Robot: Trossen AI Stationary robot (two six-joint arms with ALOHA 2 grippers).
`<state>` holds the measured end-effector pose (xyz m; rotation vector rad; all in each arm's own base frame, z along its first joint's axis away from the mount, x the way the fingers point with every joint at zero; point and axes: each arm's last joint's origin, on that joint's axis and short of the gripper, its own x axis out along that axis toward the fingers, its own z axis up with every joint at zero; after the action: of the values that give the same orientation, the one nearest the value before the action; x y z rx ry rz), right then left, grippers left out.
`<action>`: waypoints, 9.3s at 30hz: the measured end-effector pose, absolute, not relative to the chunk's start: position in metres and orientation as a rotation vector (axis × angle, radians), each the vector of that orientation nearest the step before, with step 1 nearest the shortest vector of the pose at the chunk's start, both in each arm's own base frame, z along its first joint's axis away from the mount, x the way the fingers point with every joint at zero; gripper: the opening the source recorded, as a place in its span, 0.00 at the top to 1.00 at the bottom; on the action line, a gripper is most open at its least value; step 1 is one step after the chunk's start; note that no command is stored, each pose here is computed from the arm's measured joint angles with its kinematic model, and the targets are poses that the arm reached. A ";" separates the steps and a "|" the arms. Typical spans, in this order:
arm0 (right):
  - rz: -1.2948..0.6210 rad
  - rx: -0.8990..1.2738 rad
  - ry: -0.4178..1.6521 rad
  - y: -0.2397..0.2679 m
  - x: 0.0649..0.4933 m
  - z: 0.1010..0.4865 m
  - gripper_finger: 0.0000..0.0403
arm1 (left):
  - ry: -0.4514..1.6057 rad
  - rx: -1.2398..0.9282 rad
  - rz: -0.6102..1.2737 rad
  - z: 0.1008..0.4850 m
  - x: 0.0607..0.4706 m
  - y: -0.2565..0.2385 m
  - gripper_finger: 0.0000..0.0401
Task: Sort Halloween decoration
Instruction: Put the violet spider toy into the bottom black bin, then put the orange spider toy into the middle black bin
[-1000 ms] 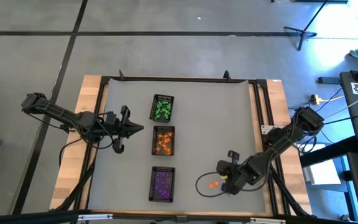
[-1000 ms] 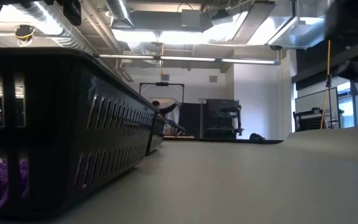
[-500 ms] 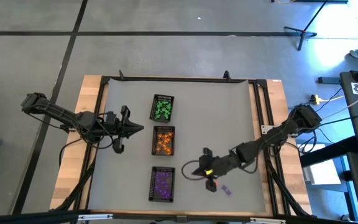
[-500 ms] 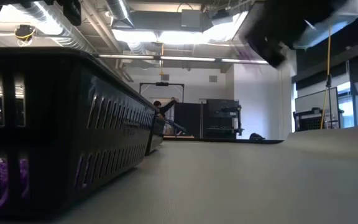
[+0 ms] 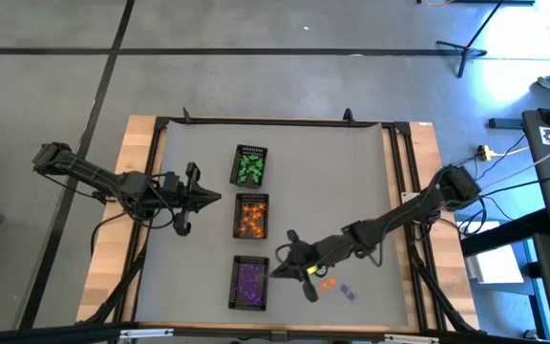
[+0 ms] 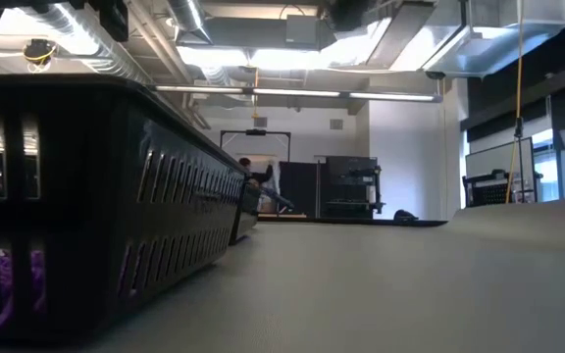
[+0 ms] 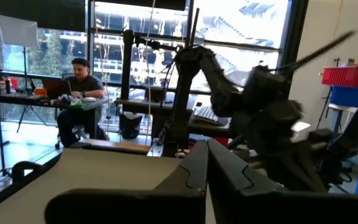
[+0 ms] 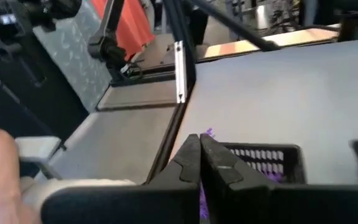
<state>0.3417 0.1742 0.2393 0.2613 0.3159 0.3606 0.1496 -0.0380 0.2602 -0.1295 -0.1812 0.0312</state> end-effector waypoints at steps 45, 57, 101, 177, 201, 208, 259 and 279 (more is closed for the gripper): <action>0.345 -0.020 0.935 0.239 0.341 0.125 0.55 | -0.157 -0.121 0.033 0.258 0.150 -0.038 1.00; 0.187 -0.055 0.894 0.235 0.344 0.121 0.56 | -0.157 -0.121 0.032 0.258 0.150 -0.038 1.00; 0.317 0.017 0.563 0.219 0.363 0.194 1.00 | -0.157 -0.121 0.033 0.258 0.150 -0.038 1.00; 0.072 0.340 1.104 0.238 0.164 0.120 0.67 | -0.153 -0.120 0.032 0.257 0.150 -0.038 1.00; 0.074 0.279 0.971 0.222 0.167 0.152 0.98 | -0.154 -0.120 0.033 0.257 0.150 -0.038 1.00; 0.158 0.278 0.675 0.203 0.223 0.174 0.97 | -0.153 -0.120 0.032 0.257 0.150 -0.038 1.00; 0.136 -0.151 1.199 0.244 0.297 0.199 0.49 | -0.150 -0.119 0.033 0.257 0.150 -0.038 1.00; 0.006 0.024 1.282 0.232 0.244 0.135 0.50 | -0.151 -0.119 0.033 0.257 0.150 -0.038 1.00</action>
<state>0.2440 0.2321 0.1350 0.0242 1.2819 0.0061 0.1502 -0.0381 0.2572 -0.1190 -0.1506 0.0328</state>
